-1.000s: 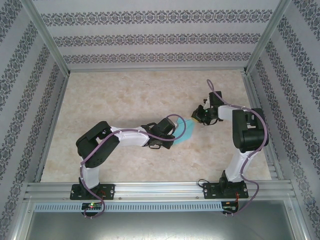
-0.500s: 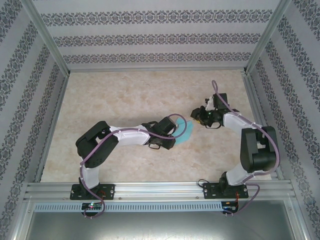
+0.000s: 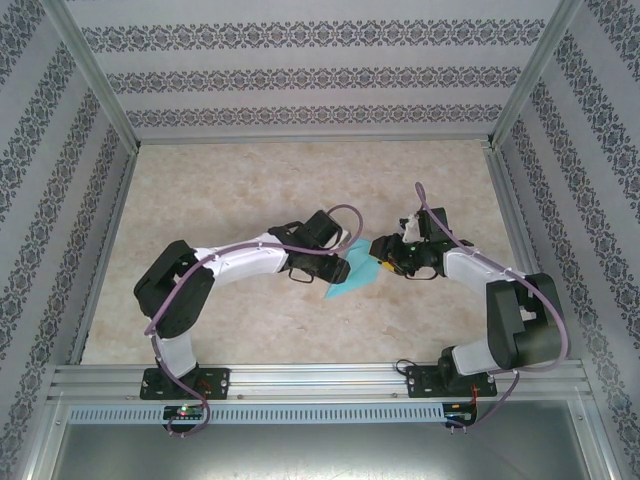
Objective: Fold a paper plane with a square sheet of paper (pick it up from the middle)
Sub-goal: Turn over the paper at the center of the table.
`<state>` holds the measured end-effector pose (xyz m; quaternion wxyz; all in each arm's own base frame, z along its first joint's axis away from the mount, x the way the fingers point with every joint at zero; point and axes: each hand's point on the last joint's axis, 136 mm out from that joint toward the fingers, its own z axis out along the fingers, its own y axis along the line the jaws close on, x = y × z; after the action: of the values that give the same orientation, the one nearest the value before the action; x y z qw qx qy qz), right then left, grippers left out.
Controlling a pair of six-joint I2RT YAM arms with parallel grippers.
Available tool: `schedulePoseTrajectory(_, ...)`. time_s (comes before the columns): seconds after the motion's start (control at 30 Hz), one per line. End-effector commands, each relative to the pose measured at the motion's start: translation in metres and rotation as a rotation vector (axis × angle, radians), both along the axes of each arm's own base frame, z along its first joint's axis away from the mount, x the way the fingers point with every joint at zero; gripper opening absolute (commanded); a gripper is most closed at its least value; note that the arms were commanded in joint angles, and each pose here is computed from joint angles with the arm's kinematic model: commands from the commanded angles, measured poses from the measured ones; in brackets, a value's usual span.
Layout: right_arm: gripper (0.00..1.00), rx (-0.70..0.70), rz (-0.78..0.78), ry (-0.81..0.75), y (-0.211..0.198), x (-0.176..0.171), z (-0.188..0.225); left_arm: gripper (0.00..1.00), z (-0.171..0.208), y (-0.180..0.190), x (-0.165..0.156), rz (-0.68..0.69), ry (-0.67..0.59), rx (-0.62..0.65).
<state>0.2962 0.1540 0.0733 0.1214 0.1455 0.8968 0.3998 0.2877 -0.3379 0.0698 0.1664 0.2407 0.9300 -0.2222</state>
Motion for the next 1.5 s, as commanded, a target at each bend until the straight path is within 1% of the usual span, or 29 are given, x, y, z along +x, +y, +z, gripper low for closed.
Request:
schedulePoseTrajectory(0.0, 0.49, 0.030, 0.013, -0.032, 0.004, -0.004, 0.007, 0.49, -0.004, -0.008, -0.007, -0.077, 0.084, -0.058)
schedulePoseTrajectory(0.07, 0.50, 0.031, 0.009, -0.029, 0.003, -0.005, 0.005, 0.49, -0.007, -0.014, -0.007, -0.090, 0.118, -0.102)
schedulePoseTrajectory(0.13, 0.50, 0.033, 0.008, -0.028, 0.003, -0.007, 0.005, 0.49, -0.017, -0.012, -0.004, -0.081, 0.151, -0.092)
schedulePoseTrajectory(0.2, 0.51, 0.033, 0.007, -0.028, 0.003, -0.008, 0.005, 0.48, -0.019, -0.014, -0.002, -0.087, 0.175, -0.116)
schedulePoseTrajectory(0.4, 0.51, 0.026, 0.010, -0.019, 0.002, -0.011, 0.002, 0.40, -0.017, -0.021, -0.001, -0.098, 0.201, -0.175)
schedulePoseTrajectory(0.6, 0.51, 0.027, 0.010, -0.014, 0.002, -0.011, 0.000, 0.33, -0.022, -0.024, -0.001, -0.103, 0.224, -0.189)
schedulePoseTrajectory(0.77, 0.52, 0.025, 0.013, -0.005, 0.002, -0.013, -0.004, 0.33, -0.020, -0.024, 0.003, -0.107, 0.216, -0.184)
schedulePoseTrajectory(0.83, 0.52, 0.025, 0.014, -0.004, 0.002, -0.013, -0.004, 0.30, -0.021, -0.025, 0.004, -0.106, 0.224, -0.186)
schedulePoseTrajectory(1.1, 0.52, 0.031, 0.019, -0.001, 0.003, -0.014, -0.004, 0.28, -0.035, -0.022, 0.004, -0.108, 0.250, -0.149)
schedulePoseTrajectory(1.2, 0.52, 0.032, 0.023, -0.001, 0.003, -0.015, -0.003, 0.24, -0.036, -0.022, 0.004, -0.111, 0.248, -0.138)
schedulePoseTrajectory(1.33, 0.52, 0.038, 0.024, -0.004, 0.004, -0.015, -0.001, 0.15, -0.032, -0.021, 0.004, -0.112, 0.246, -0.136)
schedulePoseTrajectory(1.47, 0.52, 0.048, 0.030, -0.014, 0.006, -0.016, 0.004, 0.08, -0.018, -0.025, 0.004, -0.123, 0.245, -0.179)
